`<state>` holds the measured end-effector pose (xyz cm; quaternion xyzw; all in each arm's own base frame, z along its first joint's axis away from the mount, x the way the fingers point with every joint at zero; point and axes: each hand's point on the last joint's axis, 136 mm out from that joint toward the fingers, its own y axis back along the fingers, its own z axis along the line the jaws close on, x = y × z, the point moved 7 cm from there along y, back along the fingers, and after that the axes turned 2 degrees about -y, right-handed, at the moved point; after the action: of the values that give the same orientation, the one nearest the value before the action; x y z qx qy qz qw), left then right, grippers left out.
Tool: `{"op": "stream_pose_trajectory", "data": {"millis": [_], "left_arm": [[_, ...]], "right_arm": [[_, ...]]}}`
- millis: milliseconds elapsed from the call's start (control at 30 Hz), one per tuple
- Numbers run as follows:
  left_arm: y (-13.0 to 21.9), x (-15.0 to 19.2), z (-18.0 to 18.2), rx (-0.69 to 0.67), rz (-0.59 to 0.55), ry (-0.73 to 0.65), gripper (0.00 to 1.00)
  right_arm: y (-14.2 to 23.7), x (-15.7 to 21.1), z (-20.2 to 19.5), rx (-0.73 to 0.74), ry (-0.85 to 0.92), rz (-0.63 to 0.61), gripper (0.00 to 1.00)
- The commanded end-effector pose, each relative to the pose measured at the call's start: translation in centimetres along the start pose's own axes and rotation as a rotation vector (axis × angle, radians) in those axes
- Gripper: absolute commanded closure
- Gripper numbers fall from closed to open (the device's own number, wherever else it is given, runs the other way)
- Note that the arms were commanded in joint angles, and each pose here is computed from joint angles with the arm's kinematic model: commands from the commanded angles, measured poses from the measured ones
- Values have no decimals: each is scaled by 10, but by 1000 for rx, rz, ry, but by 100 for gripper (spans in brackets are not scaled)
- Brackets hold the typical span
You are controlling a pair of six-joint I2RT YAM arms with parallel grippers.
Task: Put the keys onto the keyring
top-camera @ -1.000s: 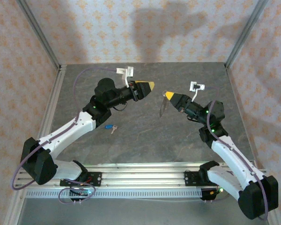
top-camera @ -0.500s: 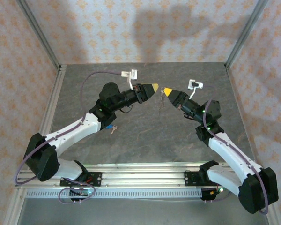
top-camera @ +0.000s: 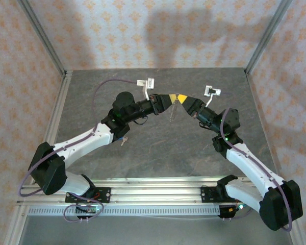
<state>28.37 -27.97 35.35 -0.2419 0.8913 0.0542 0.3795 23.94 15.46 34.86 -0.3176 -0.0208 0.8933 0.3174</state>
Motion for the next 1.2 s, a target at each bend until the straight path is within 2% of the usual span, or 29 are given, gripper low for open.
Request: {"op": "stream_pose_trajectory", "data": {"millis": [0,267,667,1000,1167], "left_arm": [[-4,-8,-14,57,-31,-22,71],[-5,-9,-17,61,-38,-29,72],[-3,-15,-21,59,-73,-38,65],[-4,-17,-22,69,-89,-36,65],[-7,-15,-25,92,-79,-36,71]], "right_arm": [[-1,-12,26,-92,53,-45,100],[0,-9,24,-85,51,-37,100],[1,-7,20,-72,47,-26,100],[1,-5,18,-67,43,-18,100],[1,-4,16,-61,42,-19,100]]}}
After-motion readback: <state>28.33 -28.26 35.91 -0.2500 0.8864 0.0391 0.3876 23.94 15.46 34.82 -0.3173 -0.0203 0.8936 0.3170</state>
